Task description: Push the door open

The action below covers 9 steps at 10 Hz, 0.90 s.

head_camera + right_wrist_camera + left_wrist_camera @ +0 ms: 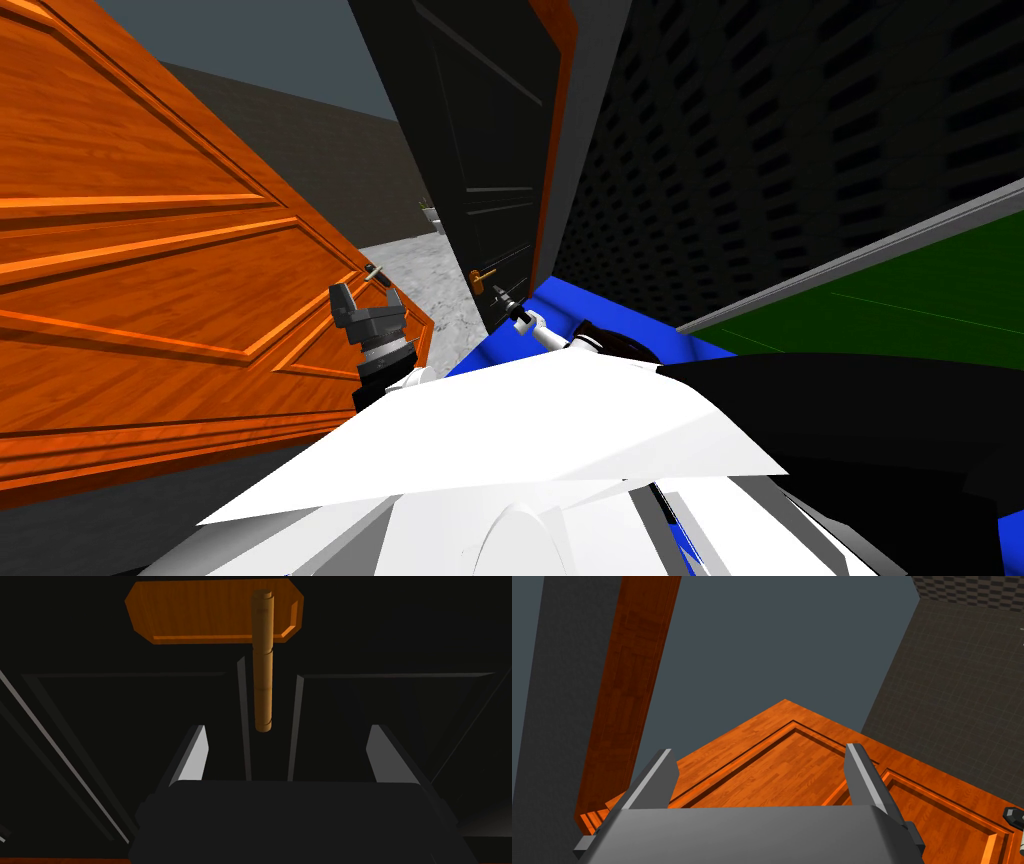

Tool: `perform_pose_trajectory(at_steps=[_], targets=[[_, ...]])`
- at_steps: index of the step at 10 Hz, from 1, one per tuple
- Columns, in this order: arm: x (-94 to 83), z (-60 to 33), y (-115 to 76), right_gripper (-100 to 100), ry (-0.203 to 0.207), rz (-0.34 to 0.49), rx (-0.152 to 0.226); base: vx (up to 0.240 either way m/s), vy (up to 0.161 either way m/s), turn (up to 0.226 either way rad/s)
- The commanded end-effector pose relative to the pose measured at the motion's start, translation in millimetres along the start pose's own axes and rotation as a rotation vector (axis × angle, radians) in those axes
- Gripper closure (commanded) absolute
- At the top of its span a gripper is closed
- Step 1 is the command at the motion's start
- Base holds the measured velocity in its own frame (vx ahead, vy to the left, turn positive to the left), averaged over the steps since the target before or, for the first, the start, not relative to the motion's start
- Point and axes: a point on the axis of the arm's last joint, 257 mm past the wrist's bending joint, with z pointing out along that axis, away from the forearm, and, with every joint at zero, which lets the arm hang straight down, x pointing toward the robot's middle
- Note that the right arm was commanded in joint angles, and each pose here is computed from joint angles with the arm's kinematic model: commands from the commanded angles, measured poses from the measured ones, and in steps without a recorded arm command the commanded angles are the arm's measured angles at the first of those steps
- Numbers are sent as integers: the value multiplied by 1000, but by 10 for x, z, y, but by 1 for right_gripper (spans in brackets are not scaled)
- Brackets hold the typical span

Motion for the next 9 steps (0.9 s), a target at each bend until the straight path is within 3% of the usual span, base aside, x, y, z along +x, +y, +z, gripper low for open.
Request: perform_pose_trajectory(at_steps=[1, 9], targets=[[15, 1, -15, -100, 4, 1, 5, 10, 1, 17], [29, 2, -24, -100, 8, 2, 8, 12, 0, 1]])
